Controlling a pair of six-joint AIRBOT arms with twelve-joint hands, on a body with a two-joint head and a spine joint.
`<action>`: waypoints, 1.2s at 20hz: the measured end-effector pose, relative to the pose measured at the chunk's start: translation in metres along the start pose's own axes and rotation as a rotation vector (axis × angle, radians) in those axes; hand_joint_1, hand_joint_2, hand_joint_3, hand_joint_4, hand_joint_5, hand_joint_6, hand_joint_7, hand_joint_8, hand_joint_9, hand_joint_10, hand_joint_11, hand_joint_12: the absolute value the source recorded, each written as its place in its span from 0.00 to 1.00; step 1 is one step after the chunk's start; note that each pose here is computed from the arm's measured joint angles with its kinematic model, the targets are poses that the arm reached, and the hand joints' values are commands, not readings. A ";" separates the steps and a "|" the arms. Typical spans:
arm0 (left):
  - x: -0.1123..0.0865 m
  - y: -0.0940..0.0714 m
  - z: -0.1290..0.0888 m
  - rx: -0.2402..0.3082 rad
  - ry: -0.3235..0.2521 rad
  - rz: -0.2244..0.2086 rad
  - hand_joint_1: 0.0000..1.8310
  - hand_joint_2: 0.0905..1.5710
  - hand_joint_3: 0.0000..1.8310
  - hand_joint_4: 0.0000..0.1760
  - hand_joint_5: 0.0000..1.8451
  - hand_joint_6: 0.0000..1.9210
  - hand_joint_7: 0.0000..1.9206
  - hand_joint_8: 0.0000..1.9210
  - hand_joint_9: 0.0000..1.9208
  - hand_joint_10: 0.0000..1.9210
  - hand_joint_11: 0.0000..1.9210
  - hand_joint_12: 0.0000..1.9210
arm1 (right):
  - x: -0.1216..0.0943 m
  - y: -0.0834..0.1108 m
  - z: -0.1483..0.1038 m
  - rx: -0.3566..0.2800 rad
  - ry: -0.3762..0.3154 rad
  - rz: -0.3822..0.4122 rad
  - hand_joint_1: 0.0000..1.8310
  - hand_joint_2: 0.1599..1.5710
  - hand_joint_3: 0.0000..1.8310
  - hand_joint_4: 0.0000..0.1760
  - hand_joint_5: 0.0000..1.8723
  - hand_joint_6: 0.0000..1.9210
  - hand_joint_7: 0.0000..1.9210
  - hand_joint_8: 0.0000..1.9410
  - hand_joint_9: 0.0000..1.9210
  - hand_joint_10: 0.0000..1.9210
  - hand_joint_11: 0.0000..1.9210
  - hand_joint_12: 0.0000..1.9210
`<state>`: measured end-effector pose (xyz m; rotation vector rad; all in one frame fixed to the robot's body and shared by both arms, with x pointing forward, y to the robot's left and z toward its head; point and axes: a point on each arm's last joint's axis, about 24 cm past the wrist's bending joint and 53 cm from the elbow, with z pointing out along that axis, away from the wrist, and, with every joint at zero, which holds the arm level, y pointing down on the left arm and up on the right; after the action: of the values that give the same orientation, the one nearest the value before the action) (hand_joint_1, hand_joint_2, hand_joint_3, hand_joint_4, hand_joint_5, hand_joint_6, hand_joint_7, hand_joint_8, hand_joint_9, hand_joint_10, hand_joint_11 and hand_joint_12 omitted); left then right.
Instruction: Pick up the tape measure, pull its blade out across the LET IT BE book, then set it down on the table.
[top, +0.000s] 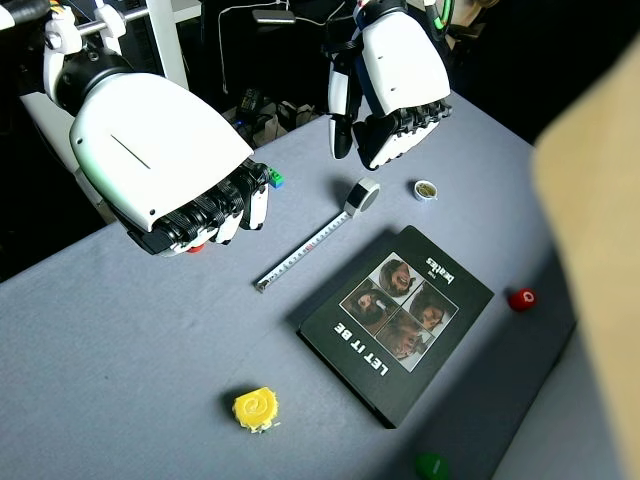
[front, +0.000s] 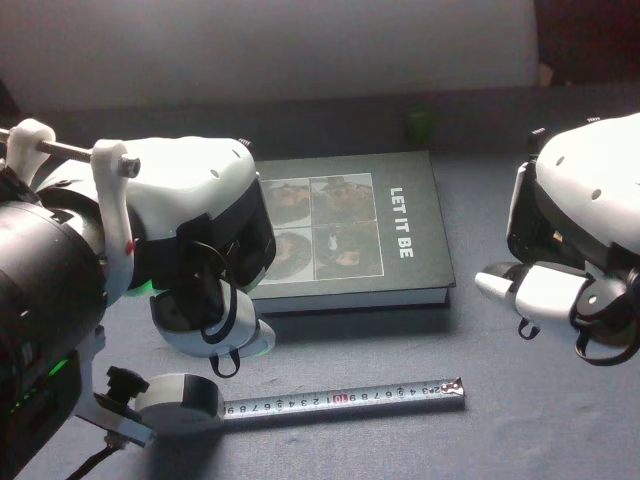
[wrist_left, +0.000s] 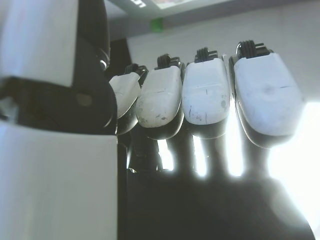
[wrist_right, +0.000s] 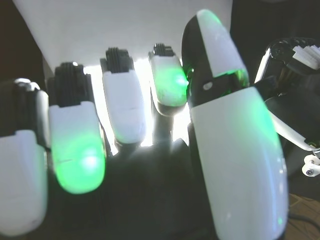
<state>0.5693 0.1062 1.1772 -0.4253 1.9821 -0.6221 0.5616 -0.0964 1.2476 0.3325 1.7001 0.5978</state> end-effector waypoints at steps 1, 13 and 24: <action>0.000 0.000 0.000 -0.001 0.001 0.001 0.06 0.65 0.02 0.00 0.08 0.01 0.06 0.01 0.07 0.01 0.00 0.33 | 0.000 0.000 0.000 -0.001 0.000 -0.006 0.01 0.55 0.09 0.01 0.00 0.00 0.01 0.00 0.00 0.00 0.00 0.03; -0.005 0.023 0.013 -0.042 -0.008 0.029 0.13 0.65 0.00 0.00 0.11 0.00 0.09 0.00 0.09 0.00 0.00 0.35 | 0.006 -0.007 -0.003 0.030 0.023 -0.113 0.00 0.61 0.03 0.00 0.00 0.00 0.01 0.00 0.00 0.00 0.01 0.00; -0.022 0.019 0.024 0.023 0.008 -0.055 0.58 0.61 0.00 0.00 0.17 0.00 0.15 0.01 0.14 0.01 0.02 0.42 | -0.004 0.005 -0.003 0.021 -0.001 -0.247 0.00 0.63 0.03 0.00 0.00 0.00 0.03 0.01 0.00 0.00 0.02 0.01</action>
<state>0.6001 0.1271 1.1718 -0.4653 1.9743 -0.6822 0.5589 -0.0949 1.2544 0.1339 1.7148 0.3977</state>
